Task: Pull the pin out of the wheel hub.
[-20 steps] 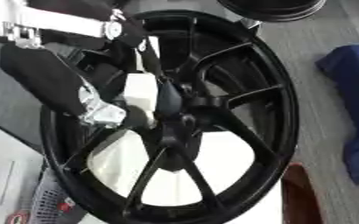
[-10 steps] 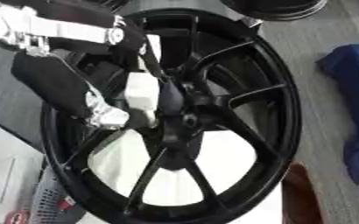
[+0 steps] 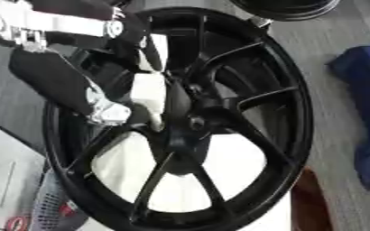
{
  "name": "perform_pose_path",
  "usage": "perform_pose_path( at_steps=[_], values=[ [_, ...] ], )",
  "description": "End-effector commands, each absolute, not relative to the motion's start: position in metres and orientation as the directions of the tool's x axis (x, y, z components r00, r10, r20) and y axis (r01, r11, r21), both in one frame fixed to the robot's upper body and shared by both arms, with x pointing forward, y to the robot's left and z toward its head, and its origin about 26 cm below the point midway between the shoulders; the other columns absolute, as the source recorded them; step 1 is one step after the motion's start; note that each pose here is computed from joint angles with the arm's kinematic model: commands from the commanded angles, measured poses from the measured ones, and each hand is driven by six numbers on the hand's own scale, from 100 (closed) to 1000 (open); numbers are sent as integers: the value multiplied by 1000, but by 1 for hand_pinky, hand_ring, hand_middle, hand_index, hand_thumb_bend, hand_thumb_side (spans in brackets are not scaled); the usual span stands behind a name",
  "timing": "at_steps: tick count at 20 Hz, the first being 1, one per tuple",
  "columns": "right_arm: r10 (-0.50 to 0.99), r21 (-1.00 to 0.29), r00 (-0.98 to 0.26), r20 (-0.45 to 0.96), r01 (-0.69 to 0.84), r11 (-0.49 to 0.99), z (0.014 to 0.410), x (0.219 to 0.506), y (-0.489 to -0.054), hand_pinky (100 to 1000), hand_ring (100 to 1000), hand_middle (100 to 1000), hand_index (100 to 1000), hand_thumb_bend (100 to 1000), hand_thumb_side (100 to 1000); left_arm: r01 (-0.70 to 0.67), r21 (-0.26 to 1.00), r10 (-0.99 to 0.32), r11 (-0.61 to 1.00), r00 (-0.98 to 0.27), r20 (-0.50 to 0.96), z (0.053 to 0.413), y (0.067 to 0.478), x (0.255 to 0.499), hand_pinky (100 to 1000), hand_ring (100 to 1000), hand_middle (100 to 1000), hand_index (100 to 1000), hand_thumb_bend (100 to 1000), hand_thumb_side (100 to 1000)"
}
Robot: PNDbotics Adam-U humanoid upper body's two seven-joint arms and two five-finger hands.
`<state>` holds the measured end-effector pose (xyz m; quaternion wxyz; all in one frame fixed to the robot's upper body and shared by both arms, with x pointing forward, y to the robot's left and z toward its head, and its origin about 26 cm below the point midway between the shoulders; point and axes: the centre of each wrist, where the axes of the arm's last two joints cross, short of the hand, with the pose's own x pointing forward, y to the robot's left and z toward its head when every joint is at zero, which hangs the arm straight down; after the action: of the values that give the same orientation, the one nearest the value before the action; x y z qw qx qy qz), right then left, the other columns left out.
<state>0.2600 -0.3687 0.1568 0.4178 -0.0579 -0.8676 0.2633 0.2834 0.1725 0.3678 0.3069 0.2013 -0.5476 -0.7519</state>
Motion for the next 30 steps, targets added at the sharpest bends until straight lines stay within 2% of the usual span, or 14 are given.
perform_pose_path(
  at_steps=[1,17,30],
  values=[
    [334,-528,-657,676,-115,842,163,260,-369,857,637,606,815,100,809,302,932,-758,-202,-651,47,378,181,283,801,809,802,846,343,534],
    [339,-529,-658,672,-107,842,162,262,-368,858,638,607,815,100,819,343,919,-783,-194,-619,66,369,181,303,763,735,752,835,357,544],
    [341,-529,-658,671,-104,842,161,263,-367,859,638,606,815,100,820,370,906,-788,-203,-611,73,362,179,311,762,732,747,835,379,537]
  ],
)
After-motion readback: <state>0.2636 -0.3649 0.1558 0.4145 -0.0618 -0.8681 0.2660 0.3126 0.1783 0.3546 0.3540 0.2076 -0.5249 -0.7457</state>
